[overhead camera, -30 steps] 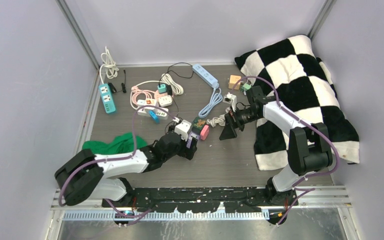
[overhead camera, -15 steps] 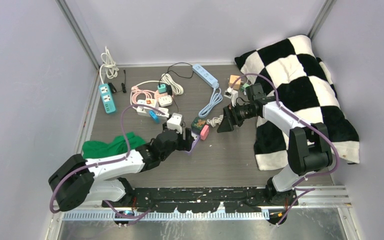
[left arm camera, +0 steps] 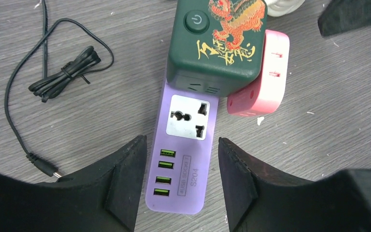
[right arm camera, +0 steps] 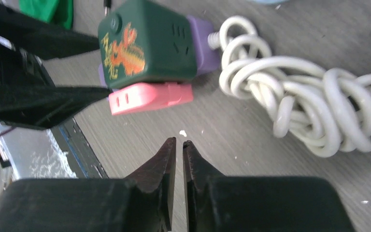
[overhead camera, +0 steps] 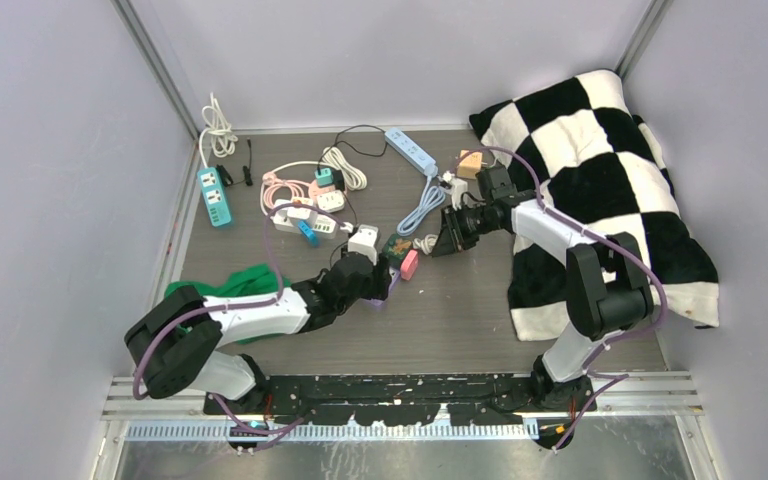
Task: Pull the plug off the socket
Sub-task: Place the socket at the center of the board, then remove the plug from the socket.
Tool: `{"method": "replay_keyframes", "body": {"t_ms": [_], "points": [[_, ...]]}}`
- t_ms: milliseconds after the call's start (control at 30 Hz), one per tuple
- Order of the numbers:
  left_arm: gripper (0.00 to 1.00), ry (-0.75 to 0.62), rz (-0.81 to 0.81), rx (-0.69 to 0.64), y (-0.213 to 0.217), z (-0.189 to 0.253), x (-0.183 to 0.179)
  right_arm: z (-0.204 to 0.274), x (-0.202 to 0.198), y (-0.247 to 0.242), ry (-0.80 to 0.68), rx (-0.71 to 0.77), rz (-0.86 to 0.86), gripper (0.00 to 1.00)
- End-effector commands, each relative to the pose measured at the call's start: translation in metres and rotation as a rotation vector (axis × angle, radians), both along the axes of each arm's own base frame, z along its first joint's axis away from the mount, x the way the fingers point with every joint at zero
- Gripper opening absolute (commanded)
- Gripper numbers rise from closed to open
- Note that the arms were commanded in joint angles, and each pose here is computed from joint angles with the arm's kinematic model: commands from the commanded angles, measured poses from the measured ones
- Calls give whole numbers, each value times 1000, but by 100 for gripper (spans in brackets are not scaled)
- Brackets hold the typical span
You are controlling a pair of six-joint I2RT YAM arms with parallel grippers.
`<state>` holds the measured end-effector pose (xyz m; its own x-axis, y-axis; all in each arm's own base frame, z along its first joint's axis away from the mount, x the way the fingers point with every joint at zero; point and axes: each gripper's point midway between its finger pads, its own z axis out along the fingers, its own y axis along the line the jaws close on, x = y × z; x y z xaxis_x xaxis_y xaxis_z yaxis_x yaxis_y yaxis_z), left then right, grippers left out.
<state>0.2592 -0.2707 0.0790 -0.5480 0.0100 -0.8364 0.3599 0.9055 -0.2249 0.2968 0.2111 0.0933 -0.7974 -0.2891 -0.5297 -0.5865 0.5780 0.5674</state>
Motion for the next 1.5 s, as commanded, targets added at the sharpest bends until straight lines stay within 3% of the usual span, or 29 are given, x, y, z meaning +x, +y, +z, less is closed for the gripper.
{"method": "replay_keyframes", "body": {"t_ms": [0,333,600,1467], "points": [[57,-32,-10,-71,-18,20,11,20,39,10,-56,12,-82,15],[57,-40,-1,-60,-22,18,17,8,52,33,-15,-34,-45,14],[51,-62,32,-30,-19,19,26,-2,53,38,-3,-75,-17,14],[43,-41,-102,-111,-56,24,21,-8,31,54,7,-88,94,14]]}}
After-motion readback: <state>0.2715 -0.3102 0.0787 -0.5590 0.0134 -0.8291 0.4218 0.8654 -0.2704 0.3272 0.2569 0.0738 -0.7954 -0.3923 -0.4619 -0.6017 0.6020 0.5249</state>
